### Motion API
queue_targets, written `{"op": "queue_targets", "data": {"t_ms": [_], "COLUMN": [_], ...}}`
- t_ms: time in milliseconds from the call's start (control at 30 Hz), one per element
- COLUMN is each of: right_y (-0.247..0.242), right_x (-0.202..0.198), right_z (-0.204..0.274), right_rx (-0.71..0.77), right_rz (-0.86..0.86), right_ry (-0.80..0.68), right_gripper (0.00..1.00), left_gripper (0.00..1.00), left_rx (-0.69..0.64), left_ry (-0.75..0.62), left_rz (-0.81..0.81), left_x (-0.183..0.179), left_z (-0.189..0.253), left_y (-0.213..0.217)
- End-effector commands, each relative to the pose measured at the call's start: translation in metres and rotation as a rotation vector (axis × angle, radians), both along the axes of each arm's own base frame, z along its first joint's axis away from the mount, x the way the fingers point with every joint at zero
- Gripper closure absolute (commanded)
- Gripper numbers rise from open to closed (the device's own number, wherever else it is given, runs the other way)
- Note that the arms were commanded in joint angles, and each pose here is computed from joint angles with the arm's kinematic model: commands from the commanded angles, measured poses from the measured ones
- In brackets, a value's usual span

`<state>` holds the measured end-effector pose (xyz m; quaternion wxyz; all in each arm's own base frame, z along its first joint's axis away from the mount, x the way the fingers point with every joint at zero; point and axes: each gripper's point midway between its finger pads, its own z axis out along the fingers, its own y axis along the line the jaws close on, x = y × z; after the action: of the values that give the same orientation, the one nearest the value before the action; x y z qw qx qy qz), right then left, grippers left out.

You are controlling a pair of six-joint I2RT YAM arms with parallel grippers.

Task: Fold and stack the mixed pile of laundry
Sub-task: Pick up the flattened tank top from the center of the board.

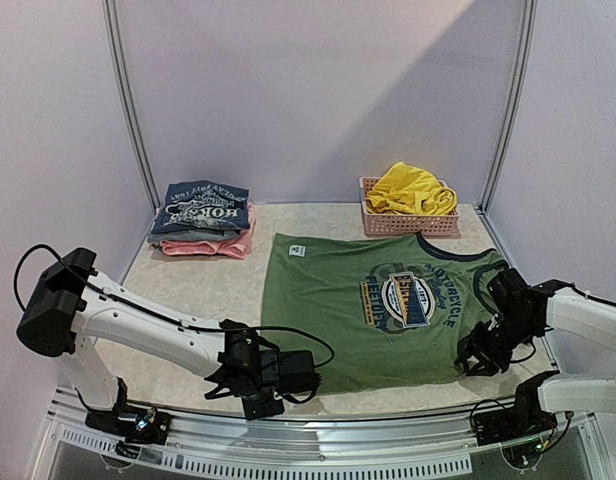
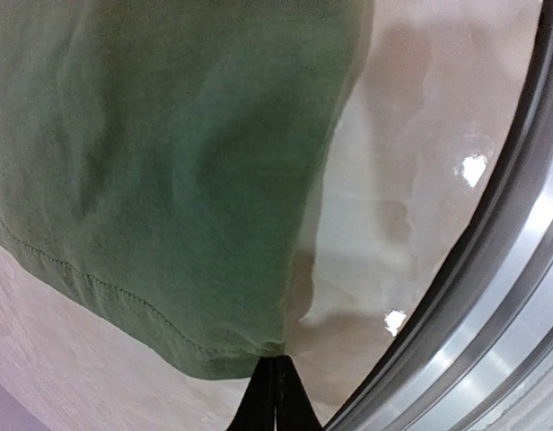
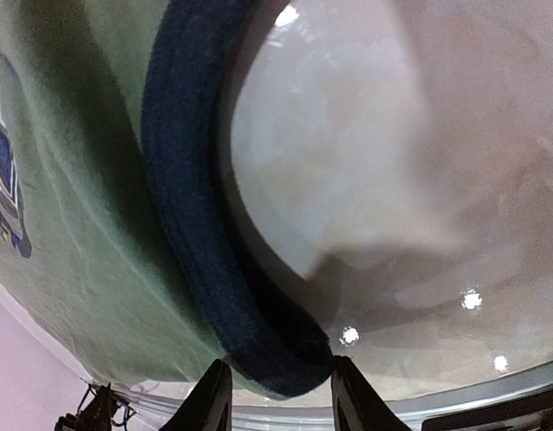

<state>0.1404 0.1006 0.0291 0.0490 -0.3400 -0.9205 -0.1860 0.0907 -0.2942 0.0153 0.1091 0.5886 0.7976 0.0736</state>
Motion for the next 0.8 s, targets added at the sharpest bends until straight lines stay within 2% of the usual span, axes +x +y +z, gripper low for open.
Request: {"op": "queue_targets", "data": {"t_ms": [0,133,333,500,567,767], "right_y": [-0.004,-0.006,-0.008,-0.007,-0.007,-0.012], "right_x": [0.01,0.009,0.002,-0.002,-0.004,-0.004], "right_z": [-0.009,-0.015,-0.024,-0.029,-0.03,-0.026], "right_rx": [-0.035,-0.054,-0.059,-0.054,-0.053,-0.08], "right_rz": [-0.037,-0.039,-0.038,-0.037,-0.035,-0.022], "right_ry": [-0.02,-0.001,0.025,0.041,0.044,0.047], "right_gripper": [0.64,0.7,0.71,0.64,0.64,0.82], "left_gripper": [1.0,1.0,1.0,1.0,1.0,1.0], "left_rx": [-0.011,-0.01,-0.013,-0.022,-0.031,-0.056], "left_ry": [0.003,0.003,0.011,0.02,0.025,0.04], "left_rz": [0.024,0.025,0.033,0.041,0.049,0.064], "left_x": [0.002,0.002,0.001,0.001,0.001,0.003], "left_z": [0.005,0.006,0.004,0.004,0.005,0.009], "left_y": [0.001,0.002,0.003,0.004,0.003,0.001]}}
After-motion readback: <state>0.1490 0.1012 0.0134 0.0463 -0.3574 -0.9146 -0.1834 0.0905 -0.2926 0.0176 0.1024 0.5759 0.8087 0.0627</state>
